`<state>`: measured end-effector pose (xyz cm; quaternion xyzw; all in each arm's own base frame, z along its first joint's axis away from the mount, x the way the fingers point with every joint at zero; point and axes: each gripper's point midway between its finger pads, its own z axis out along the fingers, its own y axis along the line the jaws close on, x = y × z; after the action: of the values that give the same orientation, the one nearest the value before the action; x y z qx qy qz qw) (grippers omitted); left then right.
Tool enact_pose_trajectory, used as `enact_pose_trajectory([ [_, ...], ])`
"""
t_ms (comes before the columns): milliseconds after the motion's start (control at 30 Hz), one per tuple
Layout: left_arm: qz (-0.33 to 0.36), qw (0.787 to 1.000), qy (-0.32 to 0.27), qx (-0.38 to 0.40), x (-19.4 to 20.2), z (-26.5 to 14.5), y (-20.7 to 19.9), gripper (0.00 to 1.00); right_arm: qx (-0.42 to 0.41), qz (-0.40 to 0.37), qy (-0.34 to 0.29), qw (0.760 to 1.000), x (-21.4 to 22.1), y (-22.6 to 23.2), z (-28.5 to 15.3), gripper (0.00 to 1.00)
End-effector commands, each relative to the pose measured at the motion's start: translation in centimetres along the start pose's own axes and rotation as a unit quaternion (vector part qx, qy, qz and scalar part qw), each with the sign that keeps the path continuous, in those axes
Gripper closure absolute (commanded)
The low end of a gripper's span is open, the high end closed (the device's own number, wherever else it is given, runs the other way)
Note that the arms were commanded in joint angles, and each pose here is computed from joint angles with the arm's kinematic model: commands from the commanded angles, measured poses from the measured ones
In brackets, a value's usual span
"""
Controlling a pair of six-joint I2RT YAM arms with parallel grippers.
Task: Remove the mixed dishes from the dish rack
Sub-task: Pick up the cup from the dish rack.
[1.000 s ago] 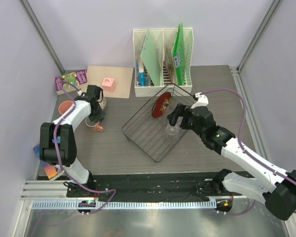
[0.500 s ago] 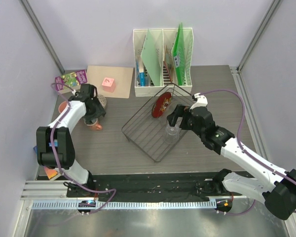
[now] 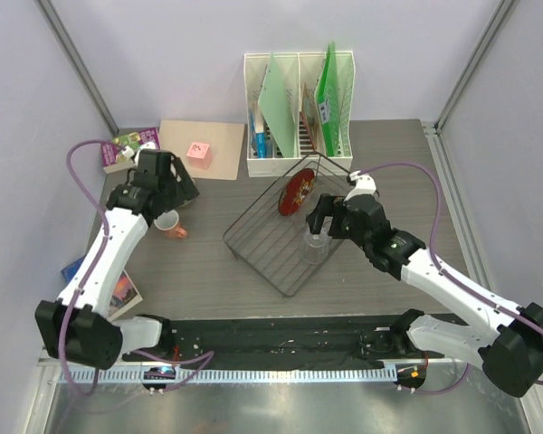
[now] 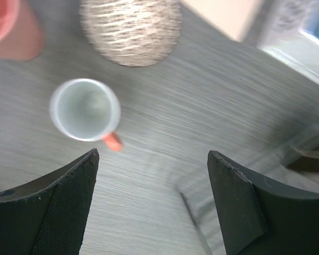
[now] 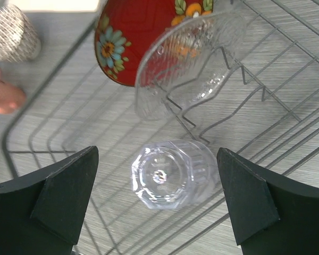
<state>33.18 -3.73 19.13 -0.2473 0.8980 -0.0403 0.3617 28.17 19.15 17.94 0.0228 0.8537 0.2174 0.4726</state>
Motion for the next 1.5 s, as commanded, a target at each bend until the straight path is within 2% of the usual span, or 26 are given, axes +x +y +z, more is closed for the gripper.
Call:
enact_pose_trajectory([
  [0,0.045,0.995,-0.056,0.075,-0.3,-5.5,-5.1,0.18,-0.008,-0.048,0.011,0.999,-0.4,0.9,0.3,0.02],
  [133,0.06,0.983,-0.07,0.157,1.9,-8.8,-8.1,0.15,0.019,-0.115,0.055,0.992,1.8,0.9,1.0,0.02],
  [200,0.07,0.979,-0.066,0.181,3.7,-9.1,-8.8,0.15,0.026,-0.13,0.056,0.99,2.1,1.2,1.1,0.02],
  [333,0.073,0.975,-0.057,0.202,6.2,-9.5,-8.4,0.13,0.037,-0.144,0.071,0.986,3.4,1.3,1.9,0.02],
  [600,0.07,0.971,-0.072,0.216,7.0,-10.6,-6.7,0.13,0.094,-0.156,0.107,0.977,5.6,-0.7,3.8,0.05],
  [800,0.07,0.973,-0.071,0.207,7.5,-10.2,-5.9,0.14,0.084,-0.155,0.106,0.979,5.7,-0.4,3.3,0.3],
  [833,0.069,0.973,-0.072,0.206,7.5,-10.1,-5.8,0.14,0.075,-0.151,0.095,0.981,5.1,0.0,2.8,0.4],
  [900,0.067,0.974,-0.075,0.203,7.4,-10.1,-5.7,0.14,0.059,-0.15,0.087,0.983,4.6,0.6,2.1,0.54],
  [1033,0.06,0.973,-0.089,0.205,6.7,-10.6,-5.7,0.15,-0.002,-0.13,0.036,0.991,1.5,3.7,-0.7,0.63],
  [1167,0.049,0.973,-0.096,0.206,6.2,-11.0,-5.6,0.16,-0.072,-0.074,-0.054,0.993,-3.1,6.2,-5.0,0.74],
  [1267,0.034,0.967,-0.101,0.233,6.0,-11.8,-6.2,0.16,-0.124,-0.029,-0.087,0.988,-4.4,7.8,-6.6,0.89],
  [1300,0.03,0.963,-0.101,0.246,6.1,-11.9,-6.5,0.16,-0.155,-0.016,-0.095,0.983,-4.9,8.9,-7.0,0.98],
  [1367,0.02,0.941,-0.101,0.323,6.1,-14.0,-8.7,0.16,-0.193,0.006,-0.093,0.977,-4.7,10.1,-7.3,0.99],
  [1400,0.026,0.931,-0.088,0.352,7.0,-14.1,-9.4,0.16,-0.231,0.021,-0.113,0.966,-5.8,11.6,-8.0,0.99],
  [1433,0.028,0.898,-0.086,0.43,7.1,-16.4,-11.6,0.16,-0.276,0.03,-0.094,0.956,-4.9,12.9,-8.6,0.99],
  [1467,0.033,0.88,-0.072,0.468,7.8,-17.6,-12.4,0.16,-0.296,0.039,-0.1,0.949,-5.1,13.4,-8.9,0.99],
])
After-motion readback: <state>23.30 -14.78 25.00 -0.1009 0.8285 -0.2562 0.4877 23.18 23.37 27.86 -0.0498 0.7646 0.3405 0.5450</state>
